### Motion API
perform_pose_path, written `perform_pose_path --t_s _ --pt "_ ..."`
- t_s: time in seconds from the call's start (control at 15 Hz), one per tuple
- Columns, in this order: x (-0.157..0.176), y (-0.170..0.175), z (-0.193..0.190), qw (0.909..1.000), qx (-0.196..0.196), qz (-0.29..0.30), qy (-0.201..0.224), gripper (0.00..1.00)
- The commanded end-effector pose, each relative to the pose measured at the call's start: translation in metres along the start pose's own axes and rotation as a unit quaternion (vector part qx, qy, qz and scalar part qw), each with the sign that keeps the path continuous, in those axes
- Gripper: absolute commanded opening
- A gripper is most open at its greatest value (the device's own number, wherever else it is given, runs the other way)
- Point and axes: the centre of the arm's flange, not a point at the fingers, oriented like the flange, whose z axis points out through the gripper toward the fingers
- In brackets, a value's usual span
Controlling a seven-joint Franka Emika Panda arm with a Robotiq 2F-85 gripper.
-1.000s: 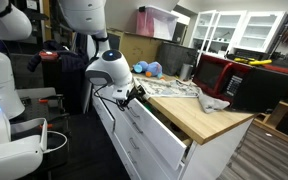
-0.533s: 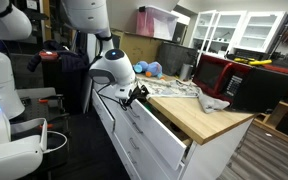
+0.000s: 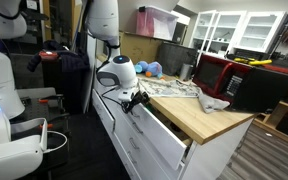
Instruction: Open the top right drawer
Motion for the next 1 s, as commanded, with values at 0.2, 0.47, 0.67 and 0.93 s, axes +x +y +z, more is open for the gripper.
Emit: perform_pose_path --t_s 0.2,0.47,0.67,0.93 --pt "-0.016 0.029 0.032 0.9962 -0.060 -0.004 0.063 1.00" --pt "-0.014 0.034 0.021 0.9937 -0.083 -0.007 0.075 1.00" --pt "-0.013 0.036 0.006 0.9932 -0.093 -0.011 0.069 1.00" --pt "-0.009 0.034 -0.020 0.9954 -0.083 -0.012 0.046 1.00"
